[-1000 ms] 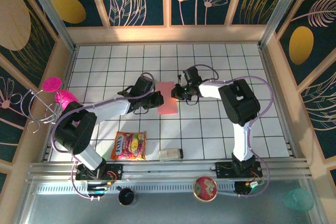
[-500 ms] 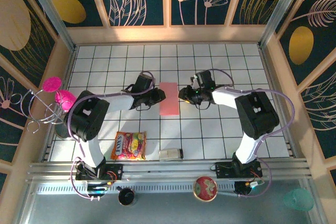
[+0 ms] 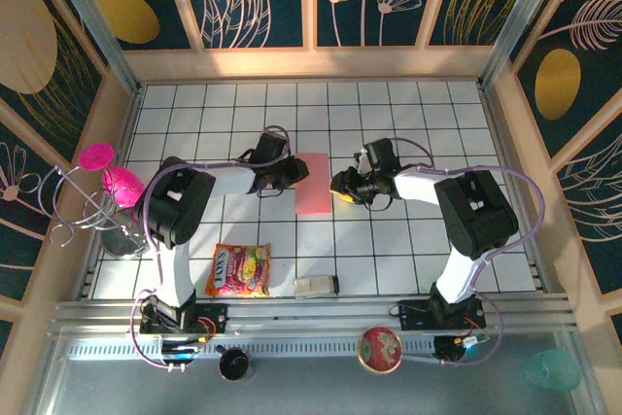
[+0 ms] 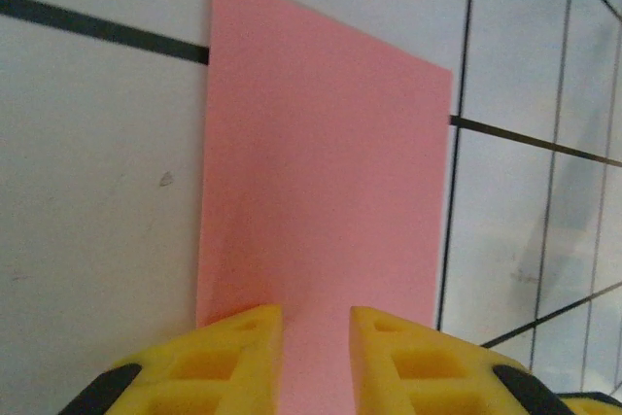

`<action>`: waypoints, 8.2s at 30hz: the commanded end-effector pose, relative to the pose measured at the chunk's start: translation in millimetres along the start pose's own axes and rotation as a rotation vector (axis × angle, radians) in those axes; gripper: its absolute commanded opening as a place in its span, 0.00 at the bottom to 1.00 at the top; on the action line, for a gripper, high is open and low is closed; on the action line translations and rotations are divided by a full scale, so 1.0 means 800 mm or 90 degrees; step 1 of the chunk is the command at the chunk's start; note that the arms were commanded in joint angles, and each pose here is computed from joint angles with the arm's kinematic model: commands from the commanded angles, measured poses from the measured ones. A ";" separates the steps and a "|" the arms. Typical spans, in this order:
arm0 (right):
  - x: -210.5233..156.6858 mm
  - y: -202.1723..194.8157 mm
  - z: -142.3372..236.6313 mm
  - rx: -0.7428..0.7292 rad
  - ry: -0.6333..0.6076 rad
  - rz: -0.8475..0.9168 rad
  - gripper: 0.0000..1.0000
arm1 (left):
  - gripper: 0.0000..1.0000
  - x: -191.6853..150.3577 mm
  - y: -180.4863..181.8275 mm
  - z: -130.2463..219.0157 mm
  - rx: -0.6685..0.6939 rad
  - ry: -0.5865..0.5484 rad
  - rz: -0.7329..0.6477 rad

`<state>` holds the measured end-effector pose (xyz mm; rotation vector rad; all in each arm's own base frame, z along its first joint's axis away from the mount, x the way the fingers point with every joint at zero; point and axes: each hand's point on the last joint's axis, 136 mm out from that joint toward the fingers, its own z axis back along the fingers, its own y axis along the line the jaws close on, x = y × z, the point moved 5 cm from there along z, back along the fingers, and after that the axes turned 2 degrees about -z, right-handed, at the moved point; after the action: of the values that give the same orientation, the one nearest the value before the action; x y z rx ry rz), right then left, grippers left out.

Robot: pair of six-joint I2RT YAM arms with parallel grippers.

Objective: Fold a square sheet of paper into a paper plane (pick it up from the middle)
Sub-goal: Fold the triangle a second time at the center of the table.

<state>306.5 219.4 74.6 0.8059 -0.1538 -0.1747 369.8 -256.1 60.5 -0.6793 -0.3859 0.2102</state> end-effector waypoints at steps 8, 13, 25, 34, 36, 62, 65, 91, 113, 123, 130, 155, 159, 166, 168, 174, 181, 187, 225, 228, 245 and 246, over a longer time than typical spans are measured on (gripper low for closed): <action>-0.034 -0.006 -0.009 0.044 0.073 -0.012 0.36 | 0.25 -0.011 0.024 -0.011 0.037 0.021 0.040; -0.037 -0.003 -0.012 0.063 0.084 -0.011 0.30 | 0.24 -0.015 0.028 -0.013 0.040 0.028 0.043; -0.034 0.008 -0.016 0.108 0.092 -0.020 0.26 | 0.25 -0.014 0.024 -0.010 0.030 0.029 0.039; -0.041 0.000 -0.014 0.086 0.097 -0.037 0.14 | 0.24 -0.007 0.007 -0.001 0.006 0.022 0.020; -0.043 -0.006 -0.013 0.067 0.098 -0.044 0.07 | 0.24 0.000 -0.007 0.005 -0.016 0.016 0.003; -0.036 0.021 -0.010 0.045 0.093 -0.010 0.00 | 0.13 0.013 0.024 -0.021 0.073 0.036 -0.025; -0.029 0.034 -0.013 0.065 0.086 -0.003 0.00 | 0.13 0.011 0.025 -0.019 0.074 0.036 -0.025; -0.006 0.057 -0.066 0.068 0.083 0.009 0.00 | 0.14 0.008 0.023 -0.012 0.064 0.034 -0.025; 0.001 0.049 -0.084 0.056 0.078 0.005 0.00 | 0.14 0.008 0.023 -0.012 0.064 0.034 -0.024; 0.001 0.047 -0.087 0.052 0.078 0.002 0.00 | 0.14 0.008 0.023 -0.012 0.064 0.035 -0.025; 0.003 0.050 -0.088 0.061 0.078 0.005 0.00 | 0.14 0.007 0.024 -0.011 0.064 0.035 -0.024; 0.001 0.039 -0.094 0.049 0.082 -0.009 0.00 | 0.14 0.006 0.025 -0.010 0.065 0.036 -0.023; 0.000 0.037 -0.095 0.044 0.083 -0.010 0.00 | 0.14 0.005 0.025 -0.009 0.066 0.036 -0.024; -0.005 0.024 -0.096 0.013 0.089 -0.017 0.02 | 0.15 0.019 0.005 0.005 0.050 0.011 -0.032; -0.007 0.020 -0.097 0.004 0.091 -0.019 0.06 | 0.17 0.028 -0.006 0.015 0.041 -0.005 -0.035; -0.009 0.017 -0.097 -0.005 0.093 -0.019 0.23 | 0.26 0.053 -0.029 0.054 0.029 -0.074 -0.031; -0.009 0.019 -0.096 0.002 0.090 -0.008 0.37 | 0.32 0.057 -0.025 0.086 0.024 -0.114 0.001; -0.010 0.014 -0.095 -0.008 0.090 -0.004 0.38 | 0.31 0.040 -0.019 0.092 0.004 -0.100 0.021; -0.010 0.001 -0.095 -0.059 0.077 0.005 0.00 | 0.00 -0.040 0.020 0.006 0.084 0.030 0.024; 0.001 0.032 -0.081 -0.011 0.054 0.027 0.00 | 0.00 -0.049 0.031 0.006 0.098 0.042 0.033; 0.011 0.018 -0.082 -0.029 0.021 0.023 0.00 | 0.00 -0.064 0.047 0.009 0.117 0.068 0.022; 0.023 0.006 -0.075 -0.035 0.005 0.004 0.00 | 0.00 -0.066 0.050 0.009 0.124 0.070 0.022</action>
<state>333.9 280.2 57.8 0.8107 -0.1446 -0.1133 334.2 -253.0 51.7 -0.6144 -0.3185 0.2277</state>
